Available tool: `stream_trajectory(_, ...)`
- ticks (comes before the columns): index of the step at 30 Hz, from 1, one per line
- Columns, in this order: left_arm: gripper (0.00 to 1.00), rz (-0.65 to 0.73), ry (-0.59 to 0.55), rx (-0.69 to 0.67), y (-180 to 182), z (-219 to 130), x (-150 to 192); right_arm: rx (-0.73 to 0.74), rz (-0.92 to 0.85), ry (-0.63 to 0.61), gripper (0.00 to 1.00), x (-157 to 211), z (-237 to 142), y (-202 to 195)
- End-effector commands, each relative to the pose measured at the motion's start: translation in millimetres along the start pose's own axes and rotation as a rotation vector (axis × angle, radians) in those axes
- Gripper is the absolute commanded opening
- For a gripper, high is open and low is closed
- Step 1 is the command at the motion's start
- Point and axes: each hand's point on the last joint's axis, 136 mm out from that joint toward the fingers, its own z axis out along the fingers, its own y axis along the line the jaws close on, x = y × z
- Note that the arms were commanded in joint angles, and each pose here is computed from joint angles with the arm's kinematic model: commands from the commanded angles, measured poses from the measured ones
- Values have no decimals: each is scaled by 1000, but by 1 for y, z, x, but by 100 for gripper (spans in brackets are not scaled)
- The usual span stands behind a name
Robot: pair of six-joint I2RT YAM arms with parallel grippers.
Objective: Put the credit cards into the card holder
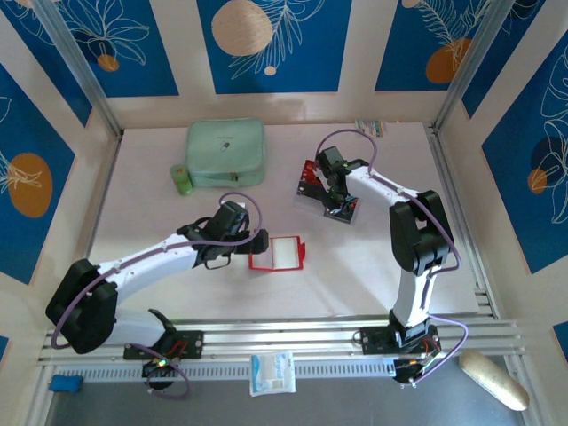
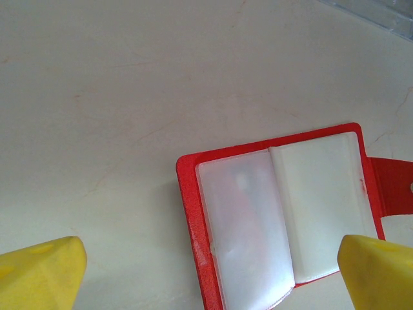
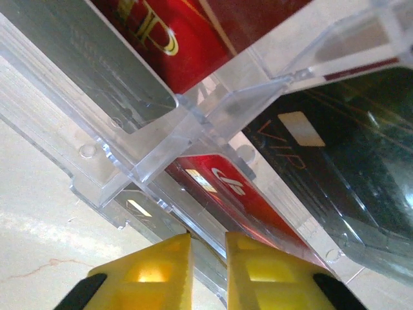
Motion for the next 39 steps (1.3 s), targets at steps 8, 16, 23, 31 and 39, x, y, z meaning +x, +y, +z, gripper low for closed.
stream_trajectory(8,100,-9,-8,9,-2,1,-3,-114,-31,6,7,9,-17,29)
stream_trajectory(16,100,-11,-8,11,-2,1,-4,-124,-60,7,0,11,-20,38)
stream_trajectory(23,100,-7,-10,12,-3,0,-4,-112,-74,-20,0,4,-33,34)
stream_trajectory(31,100,0,-14,4,-2,0,-6,-110,-61,-131,0,-12,-80,28)
stream_trajectory(39,100,42,0,-29,2,-1,-7,-301,62,-292,0,-29,-135,50)
